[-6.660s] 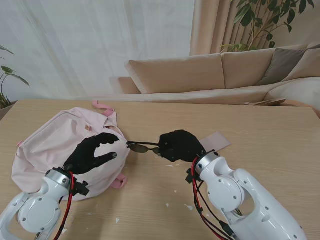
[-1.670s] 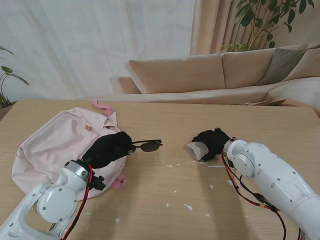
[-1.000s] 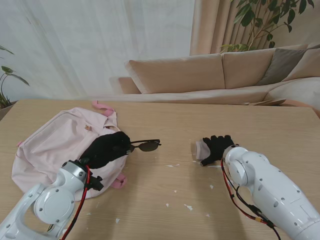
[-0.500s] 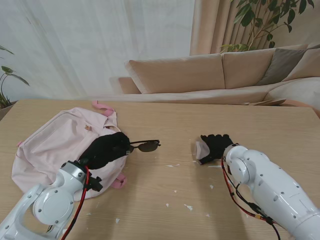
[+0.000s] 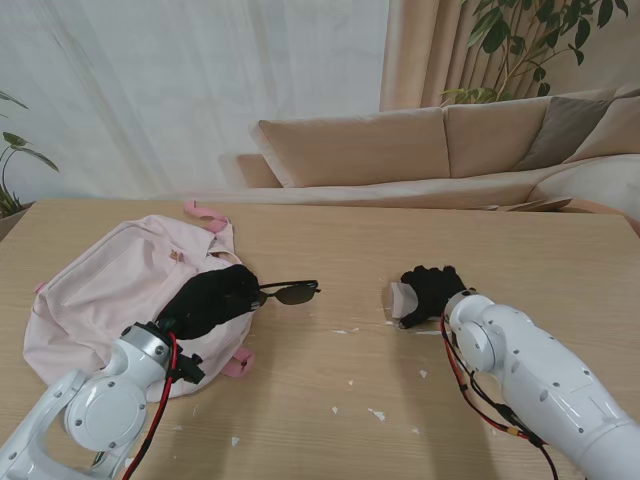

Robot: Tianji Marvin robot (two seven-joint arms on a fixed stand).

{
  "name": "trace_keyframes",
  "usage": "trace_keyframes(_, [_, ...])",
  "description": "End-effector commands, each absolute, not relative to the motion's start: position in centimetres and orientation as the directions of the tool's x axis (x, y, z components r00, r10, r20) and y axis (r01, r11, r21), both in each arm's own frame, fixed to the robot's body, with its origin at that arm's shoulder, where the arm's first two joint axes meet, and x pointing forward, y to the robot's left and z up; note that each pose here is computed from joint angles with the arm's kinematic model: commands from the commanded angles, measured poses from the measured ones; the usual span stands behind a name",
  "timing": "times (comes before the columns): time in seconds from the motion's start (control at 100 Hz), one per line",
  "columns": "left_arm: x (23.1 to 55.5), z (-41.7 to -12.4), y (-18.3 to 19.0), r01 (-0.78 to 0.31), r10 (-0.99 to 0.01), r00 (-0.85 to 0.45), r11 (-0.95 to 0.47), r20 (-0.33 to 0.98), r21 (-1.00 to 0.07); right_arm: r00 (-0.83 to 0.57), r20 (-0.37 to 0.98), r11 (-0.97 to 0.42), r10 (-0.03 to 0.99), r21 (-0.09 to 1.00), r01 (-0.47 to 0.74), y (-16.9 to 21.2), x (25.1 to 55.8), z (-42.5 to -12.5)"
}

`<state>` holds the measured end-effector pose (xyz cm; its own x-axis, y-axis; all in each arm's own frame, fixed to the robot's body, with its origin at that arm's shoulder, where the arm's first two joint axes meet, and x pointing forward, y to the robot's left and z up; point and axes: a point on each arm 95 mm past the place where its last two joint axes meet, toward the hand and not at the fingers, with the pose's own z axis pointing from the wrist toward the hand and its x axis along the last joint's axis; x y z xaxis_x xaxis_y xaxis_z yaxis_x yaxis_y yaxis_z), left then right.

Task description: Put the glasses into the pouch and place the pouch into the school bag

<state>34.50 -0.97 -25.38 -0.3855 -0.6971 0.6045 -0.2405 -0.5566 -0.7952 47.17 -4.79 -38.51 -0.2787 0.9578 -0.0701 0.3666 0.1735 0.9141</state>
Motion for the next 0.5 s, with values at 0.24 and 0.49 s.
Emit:
trace_keyframes(0.24, [34.15, -25.27, -1.27, -0.255, -0.686, -0.393, -0.558, 0.612, -0.79, -0.262, 0.0, 0.108, 0.965, 0.911, 0.397, -4.62, 46.67, -39.39])
trace_keyframes(0.49, [34.15, -25.25, -1.22, -0.255, -0.685, -0.395, -0.559, 0.612, -0.789, -0.26, 0.017, 0.082, 0.965, 0.927, 0.366, -4.77, 46.52, -39.16])
